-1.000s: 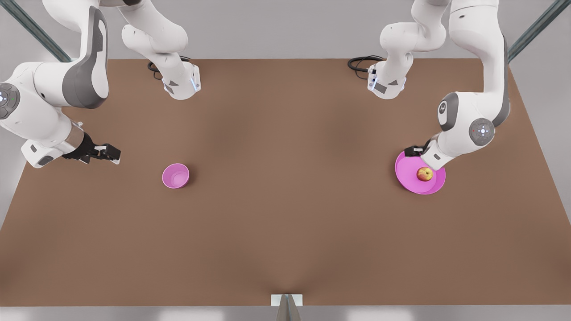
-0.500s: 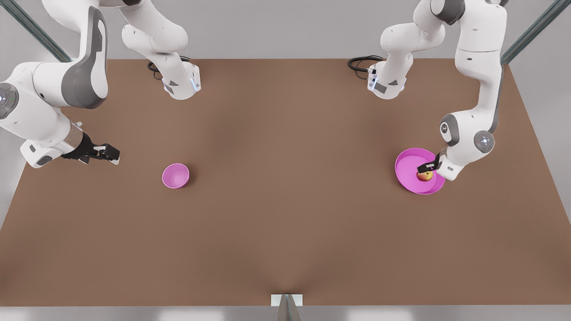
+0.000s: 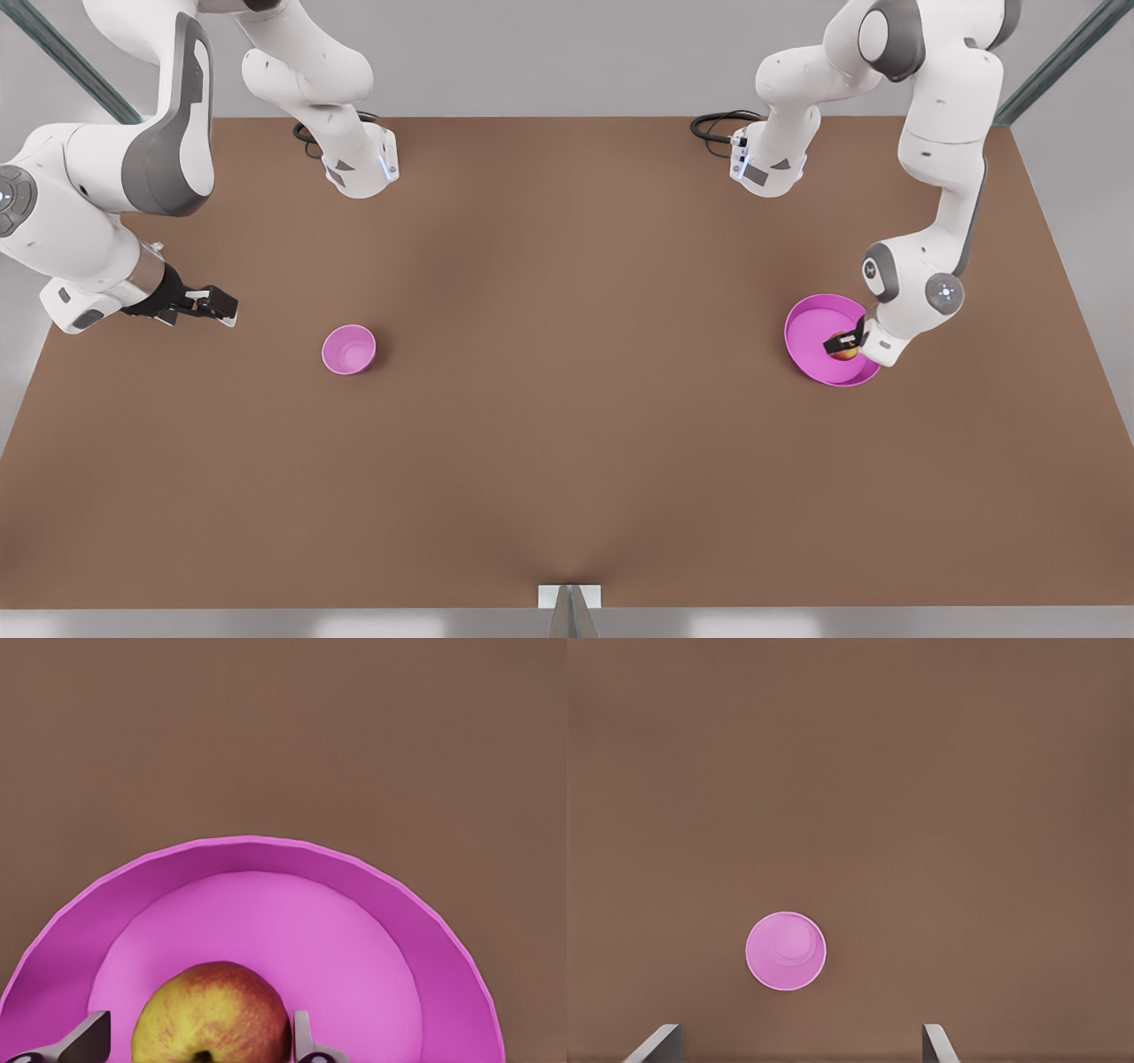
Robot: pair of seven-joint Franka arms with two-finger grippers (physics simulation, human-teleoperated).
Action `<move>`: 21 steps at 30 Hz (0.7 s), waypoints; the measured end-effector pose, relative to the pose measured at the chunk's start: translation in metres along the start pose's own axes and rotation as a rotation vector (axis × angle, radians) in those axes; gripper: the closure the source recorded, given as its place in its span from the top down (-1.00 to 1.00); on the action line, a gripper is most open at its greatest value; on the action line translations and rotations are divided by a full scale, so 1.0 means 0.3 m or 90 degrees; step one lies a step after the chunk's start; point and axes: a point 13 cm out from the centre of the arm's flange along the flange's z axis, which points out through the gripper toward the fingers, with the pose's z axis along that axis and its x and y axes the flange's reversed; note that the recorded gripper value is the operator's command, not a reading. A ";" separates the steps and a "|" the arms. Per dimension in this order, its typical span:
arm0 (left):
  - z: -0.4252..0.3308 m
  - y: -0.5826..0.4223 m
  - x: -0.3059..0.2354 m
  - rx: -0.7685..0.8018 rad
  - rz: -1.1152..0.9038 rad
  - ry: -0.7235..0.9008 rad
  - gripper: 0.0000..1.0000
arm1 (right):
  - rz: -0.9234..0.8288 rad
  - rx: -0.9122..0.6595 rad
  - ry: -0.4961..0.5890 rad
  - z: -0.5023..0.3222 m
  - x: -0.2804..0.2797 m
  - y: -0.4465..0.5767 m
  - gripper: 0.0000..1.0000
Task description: Use the left arm to pick up the apple from the plate, transfer it to the gripper of the right arm, and then use the right arm to place it into the bowl
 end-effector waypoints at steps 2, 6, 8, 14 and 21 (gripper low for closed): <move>0.013 0.003 0.002 0.000 -0.001 0.002 0.78 | 0.000 0.000 0.000 -0.001 0.001 -0.001 1.00; 0.022 0.005 0.001 0.000 -0.002 0.001 0.63 | 0.001 0.000 0.001 0.001 0.000 -0.004 1.00; 0.026 0.004 0.002 0.000 -0.002 0.002 0.63 | 0.002 0.000 0.001 0.002 0.000 -0.008 1.00; 0.046 0.001 0.006 -0.001 -0.001 0.006 0.56 | 0.003 -0.001 0.002 0.006 -0.002 -0.009 1.00; -0.110 -0.158 -0.168 0.012 0.043 -0.068 0.47 | 0.002 -0.001 0.001 0.006 -0.003 -0.004 1.00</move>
